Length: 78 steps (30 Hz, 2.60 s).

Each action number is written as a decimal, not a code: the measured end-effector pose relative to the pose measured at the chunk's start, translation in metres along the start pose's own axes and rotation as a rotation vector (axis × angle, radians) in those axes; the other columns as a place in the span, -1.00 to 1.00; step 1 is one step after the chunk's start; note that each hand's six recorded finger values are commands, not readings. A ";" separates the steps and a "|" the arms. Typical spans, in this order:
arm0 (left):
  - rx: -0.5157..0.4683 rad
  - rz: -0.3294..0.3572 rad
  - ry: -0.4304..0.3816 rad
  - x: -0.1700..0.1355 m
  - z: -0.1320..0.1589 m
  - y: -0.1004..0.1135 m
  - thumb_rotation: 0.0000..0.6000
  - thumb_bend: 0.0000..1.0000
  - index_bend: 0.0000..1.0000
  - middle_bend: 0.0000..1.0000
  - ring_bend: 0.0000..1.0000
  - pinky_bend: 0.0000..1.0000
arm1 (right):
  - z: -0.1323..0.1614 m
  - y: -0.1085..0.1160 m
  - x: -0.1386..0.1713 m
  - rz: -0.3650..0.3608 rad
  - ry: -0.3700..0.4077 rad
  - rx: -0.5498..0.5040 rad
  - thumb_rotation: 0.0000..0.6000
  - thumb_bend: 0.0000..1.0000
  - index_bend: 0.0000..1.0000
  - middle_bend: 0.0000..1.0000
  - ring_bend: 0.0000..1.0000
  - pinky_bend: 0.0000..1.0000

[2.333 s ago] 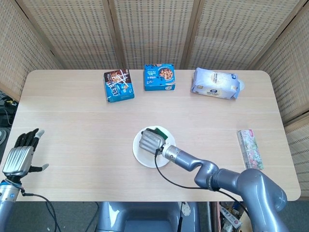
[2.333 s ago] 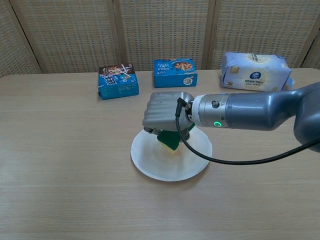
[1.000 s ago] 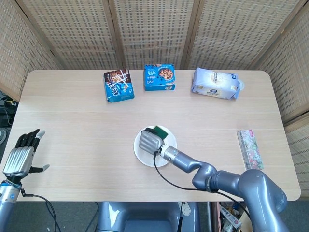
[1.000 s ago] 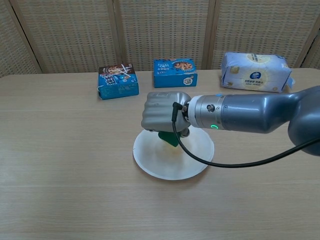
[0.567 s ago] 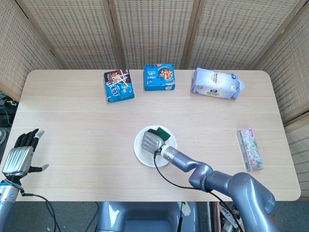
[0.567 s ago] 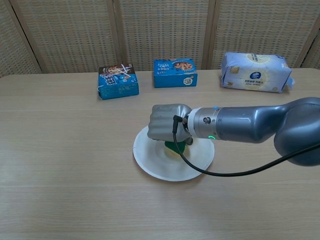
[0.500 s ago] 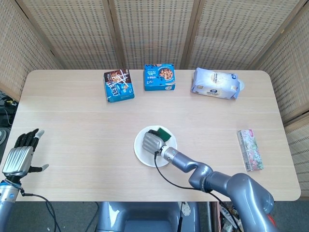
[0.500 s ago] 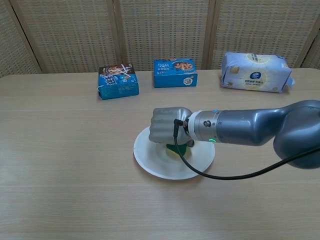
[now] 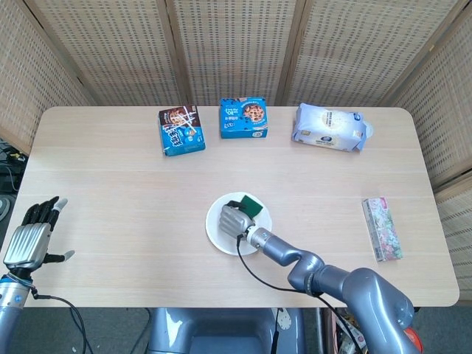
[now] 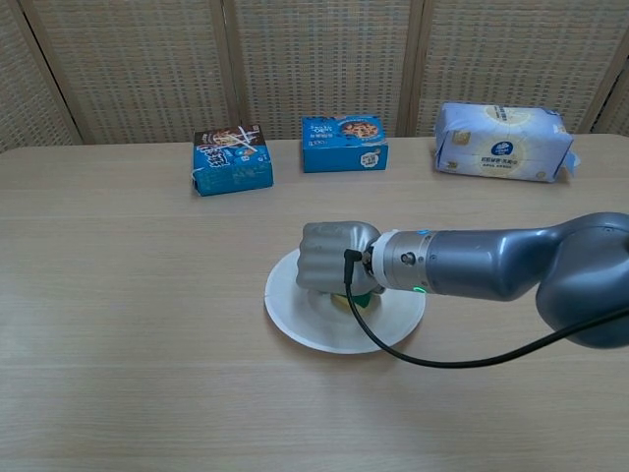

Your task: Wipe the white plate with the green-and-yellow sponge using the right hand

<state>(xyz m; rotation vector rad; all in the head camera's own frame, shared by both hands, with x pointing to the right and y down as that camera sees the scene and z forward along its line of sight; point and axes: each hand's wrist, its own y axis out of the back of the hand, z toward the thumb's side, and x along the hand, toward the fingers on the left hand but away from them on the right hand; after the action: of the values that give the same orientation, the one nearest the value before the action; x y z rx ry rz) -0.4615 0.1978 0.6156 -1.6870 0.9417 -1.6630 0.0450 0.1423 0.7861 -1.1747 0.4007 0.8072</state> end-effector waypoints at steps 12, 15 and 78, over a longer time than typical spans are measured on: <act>-0.002 0.002 -0.007 -0.001 0.001 0.001 1.00 -1.00 -1.00 -1.00 -1.00 -1.00 | -0.034 0.038 0.010 -0.122 -0.079 -0.083 1.00 0.06 0.28 0.13 -0.08 0.44; -0.003 0.003 -0.011 -0.002 0.002 0.002 1.00 -1.00 -1.00 -1.00 -1.00 -1.00 | -0.044 0.049 0.014 -0.156 -0.099 -0.137 1.00 0.06 0.29 0.13 -0.08 0.44; -0.006 -0.027 -0.014 -0.001 0.003 -0.005 1.00 -1.00 -1.00 -1.00 -1.00 -1.00 | -0.035 0.017 0.022 -0.097 -0.199 -1.519 1.00 0.10 0.31 0.18 -0.08 -0.37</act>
<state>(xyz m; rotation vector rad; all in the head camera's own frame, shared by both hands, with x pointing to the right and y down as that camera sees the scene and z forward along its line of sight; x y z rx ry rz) -0.4581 0.2015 0.6184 -1.7206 0.9214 -1.6653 0.0508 0.1204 0.7479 -2.4295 -0.5924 1.1372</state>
